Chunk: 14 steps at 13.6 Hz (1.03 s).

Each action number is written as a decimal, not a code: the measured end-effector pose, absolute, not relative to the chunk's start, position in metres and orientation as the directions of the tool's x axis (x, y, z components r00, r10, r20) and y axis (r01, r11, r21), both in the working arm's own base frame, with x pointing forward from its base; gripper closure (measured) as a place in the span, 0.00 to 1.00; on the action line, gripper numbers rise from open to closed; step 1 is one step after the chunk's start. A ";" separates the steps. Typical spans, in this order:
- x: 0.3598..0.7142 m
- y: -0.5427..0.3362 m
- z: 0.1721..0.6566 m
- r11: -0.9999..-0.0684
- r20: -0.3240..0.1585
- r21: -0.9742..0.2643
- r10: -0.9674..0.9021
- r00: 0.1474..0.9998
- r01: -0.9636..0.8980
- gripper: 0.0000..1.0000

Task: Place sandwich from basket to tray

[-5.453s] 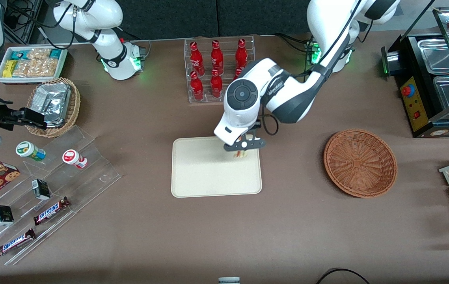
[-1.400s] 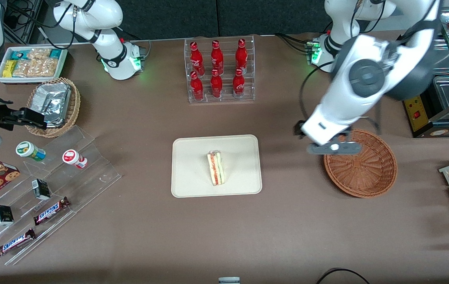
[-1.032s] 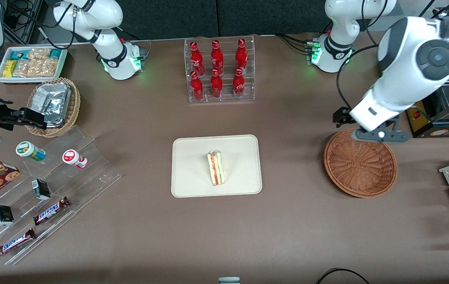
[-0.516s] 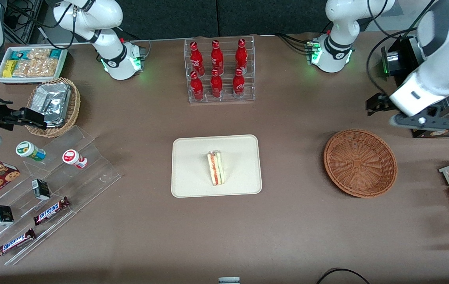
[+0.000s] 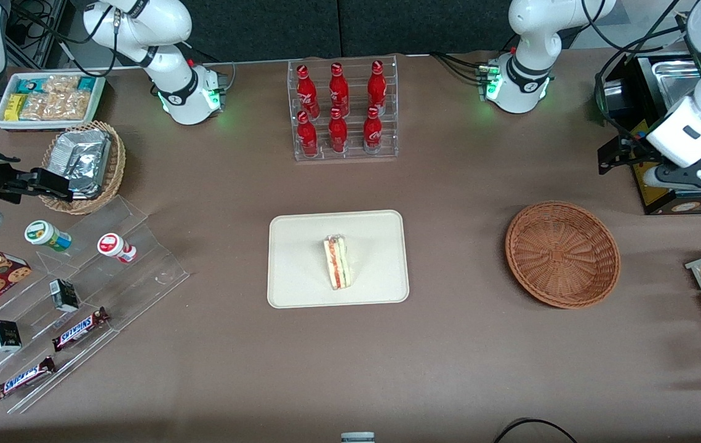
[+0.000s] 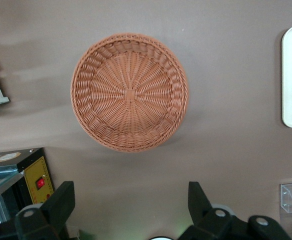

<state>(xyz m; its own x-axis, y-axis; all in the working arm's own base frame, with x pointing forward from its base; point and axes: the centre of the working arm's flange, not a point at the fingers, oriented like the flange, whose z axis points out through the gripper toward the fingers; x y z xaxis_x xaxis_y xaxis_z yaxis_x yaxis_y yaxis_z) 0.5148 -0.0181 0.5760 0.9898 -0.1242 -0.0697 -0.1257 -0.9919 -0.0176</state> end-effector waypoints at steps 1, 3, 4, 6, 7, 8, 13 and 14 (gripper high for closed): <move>0.516 -0.018 0.581 -0.992 -0.078 -0.015 -0.125 0.989 -0.126 0.00; 0.523 -0.018 0.584 -0.992 -0.082 -0.009 -0.127 0.988 -0.128 0.00; 0.527 -0.019 0.585 -0.991 -0.081 -0.006 -0.130 0.988 -0.131 0.00; 0.531 -0.022 0.584 -0.990 -0.081 -0.003 -0.138 0.987 -0.139 0.00; 0.532 -0.024 0.586 -0.990 -0.076 -0.003 -0.142 0.987 -0.143 0.00; 0.532 -0.026 0.592 -0.989 -0.066 -0.004 -0.146 0.987 -0.147 0.00; 0.531 -0.038 0.607 -0.986 -0.055 -0.007 -0.166 0.985 -0.167 0.00; 0.531 -0.039 0.607 -0.985 -0.053 -0.007 -0.169 0.984 -0.170 0.00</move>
